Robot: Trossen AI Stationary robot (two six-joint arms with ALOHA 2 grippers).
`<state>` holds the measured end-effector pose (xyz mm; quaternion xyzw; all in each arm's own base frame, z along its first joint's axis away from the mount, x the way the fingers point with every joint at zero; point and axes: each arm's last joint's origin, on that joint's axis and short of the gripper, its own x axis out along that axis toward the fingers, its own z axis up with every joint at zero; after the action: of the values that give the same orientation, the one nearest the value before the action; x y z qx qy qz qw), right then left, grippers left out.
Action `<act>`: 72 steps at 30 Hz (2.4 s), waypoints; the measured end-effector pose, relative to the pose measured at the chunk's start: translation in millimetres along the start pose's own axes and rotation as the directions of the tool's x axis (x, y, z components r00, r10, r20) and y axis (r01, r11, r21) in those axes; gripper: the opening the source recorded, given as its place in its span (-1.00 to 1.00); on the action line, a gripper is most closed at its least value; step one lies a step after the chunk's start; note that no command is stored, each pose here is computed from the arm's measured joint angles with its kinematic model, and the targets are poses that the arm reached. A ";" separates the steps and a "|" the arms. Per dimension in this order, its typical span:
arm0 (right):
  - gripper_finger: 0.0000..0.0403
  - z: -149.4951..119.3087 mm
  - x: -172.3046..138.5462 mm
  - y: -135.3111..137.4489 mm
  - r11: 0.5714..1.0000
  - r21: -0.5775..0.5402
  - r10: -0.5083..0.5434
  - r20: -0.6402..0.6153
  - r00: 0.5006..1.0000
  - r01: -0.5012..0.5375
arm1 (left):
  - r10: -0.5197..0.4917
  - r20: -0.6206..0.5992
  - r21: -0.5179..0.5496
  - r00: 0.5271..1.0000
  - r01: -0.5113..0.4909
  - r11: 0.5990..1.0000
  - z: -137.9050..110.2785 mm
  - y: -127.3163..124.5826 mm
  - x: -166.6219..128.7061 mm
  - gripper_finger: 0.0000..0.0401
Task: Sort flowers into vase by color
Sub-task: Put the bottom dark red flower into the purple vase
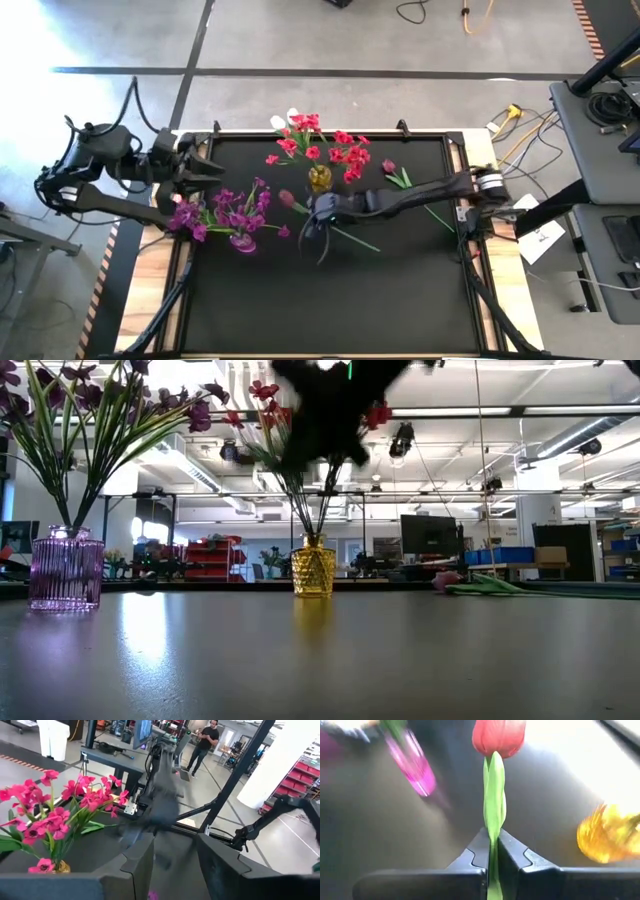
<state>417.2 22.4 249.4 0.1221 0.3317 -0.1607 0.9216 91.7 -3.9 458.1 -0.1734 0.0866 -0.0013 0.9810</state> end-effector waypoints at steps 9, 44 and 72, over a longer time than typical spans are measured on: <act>-0.95 96.1 -130.2 29.3 0.986 0.001 0.137 0.581 0.803 -0.169 | -0.004 0.019 0.057 1.000 0.002 0.998 -4.5 1.7 7.2 -0.04; -0.84 112.9 -135.1 56.2 0.980 -0.129 0.197 0.692 0.695 -0.149 | -0.183 0.335 0.196 0.924 0.122 0.973 -4.0 -1.9 124.7 -0.96; 0.28 105.6 -182.9 72.0 0.980 -0.071 0.177 0.733 0.656 -0.185 | -0.105 -0.081 0.258 0.991 0.123 0.958 11.7 -7.3 -65.5 -1.00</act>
<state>371.6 92.9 456.2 0.0838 -0.0819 -0.1055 0.9875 29.4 -4.7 482.5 -0.0467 0.1081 -0.0752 0.9902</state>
